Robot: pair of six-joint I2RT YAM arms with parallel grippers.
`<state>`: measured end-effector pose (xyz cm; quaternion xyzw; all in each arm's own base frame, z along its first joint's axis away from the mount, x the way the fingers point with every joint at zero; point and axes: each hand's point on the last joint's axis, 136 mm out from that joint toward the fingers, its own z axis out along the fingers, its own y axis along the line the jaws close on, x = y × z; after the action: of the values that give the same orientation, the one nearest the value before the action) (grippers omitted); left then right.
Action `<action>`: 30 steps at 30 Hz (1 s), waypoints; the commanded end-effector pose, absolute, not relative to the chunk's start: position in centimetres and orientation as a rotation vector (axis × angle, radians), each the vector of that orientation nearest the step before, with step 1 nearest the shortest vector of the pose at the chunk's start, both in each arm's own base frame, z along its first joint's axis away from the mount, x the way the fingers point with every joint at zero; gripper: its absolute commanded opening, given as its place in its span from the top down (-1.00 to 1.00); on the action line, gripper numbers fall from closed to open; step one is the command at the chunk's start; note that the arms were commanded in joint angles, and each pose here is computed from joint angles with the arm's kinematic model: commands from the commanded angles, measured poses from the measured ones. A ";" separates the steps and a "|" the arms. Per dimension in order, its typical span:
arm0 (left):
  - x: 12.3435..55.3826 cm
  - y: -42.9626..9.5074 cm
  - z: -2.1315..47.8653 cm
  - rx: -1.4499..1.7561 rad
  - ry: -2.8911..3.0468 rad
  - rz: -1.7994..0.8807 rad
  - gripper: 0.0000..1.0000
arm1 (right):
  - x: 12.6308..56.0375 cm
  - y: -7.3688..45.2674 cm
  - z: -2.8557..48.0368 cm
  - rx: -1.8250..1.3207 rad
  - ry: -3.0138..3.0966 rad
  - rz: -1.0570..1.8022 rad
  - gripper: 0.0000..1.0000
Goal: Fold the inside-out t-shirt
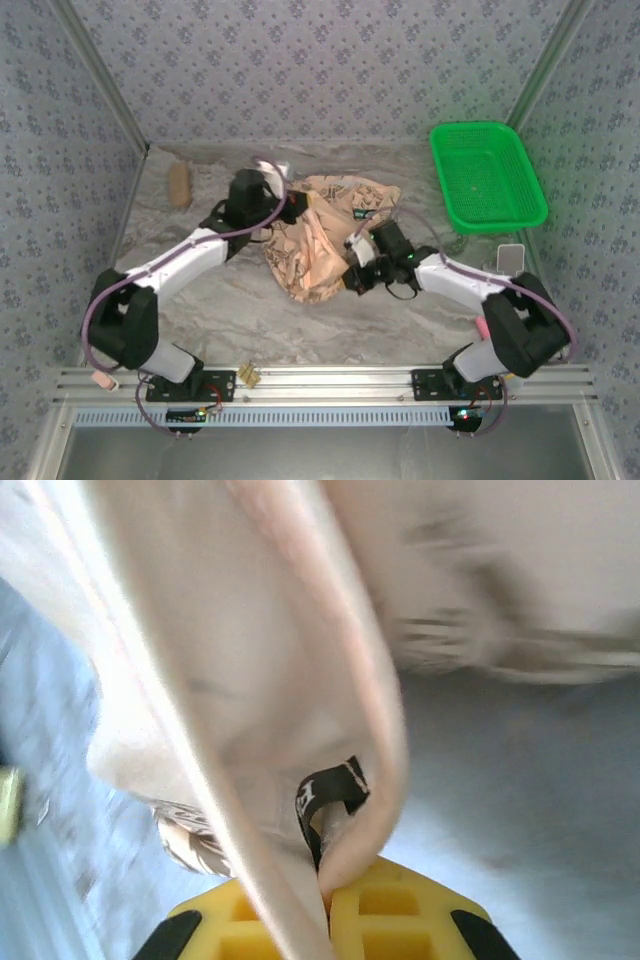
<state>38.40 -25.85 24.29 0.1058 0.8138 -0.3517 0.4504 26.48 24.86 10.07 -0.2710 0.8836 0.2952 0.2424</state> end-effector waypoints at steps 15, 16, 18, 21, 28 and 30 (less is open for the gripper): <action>31.9 -16.2 52.2 -0.064 1.539 -0.810 1.00 | 29.0 19.5 49.1 -0.695 1.308 0.059 1.00; 30.5 -16.6 52.9 -0.021 1.511 -0.788 1.00 | 27.3 19.4 50.0 -0.718 1.258 0.076 1.00; 27.9 -17.9 54.1 0.076 1.440 -0.761 1.00 | 24.5 19.0 51.4 -0.740 1.185 0.123 1.00; 25.2 -19.8 55.3 0.226 1.352 -0.811 1.00 | 20.5 19.3 52.1 -0.868 1.048 0.195 1.00; 28.9 -18.8 54.4 0.169 1.383 -0.598 1.00 | 26.9 17.9 51.4 -0.764 1.198 0.041 1.00; 31.3 -17.8 53.6 0.105 1.431 -0.561 1.00 | 30.8 16.5 51.1 -0.664 1.309 -0.022 1.00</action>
<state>28.35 -20.68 52.91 0.0990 0.6429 -0.3208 0.6884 25.89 18.57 51.78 -0.3631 0.5360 0.0434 0.7609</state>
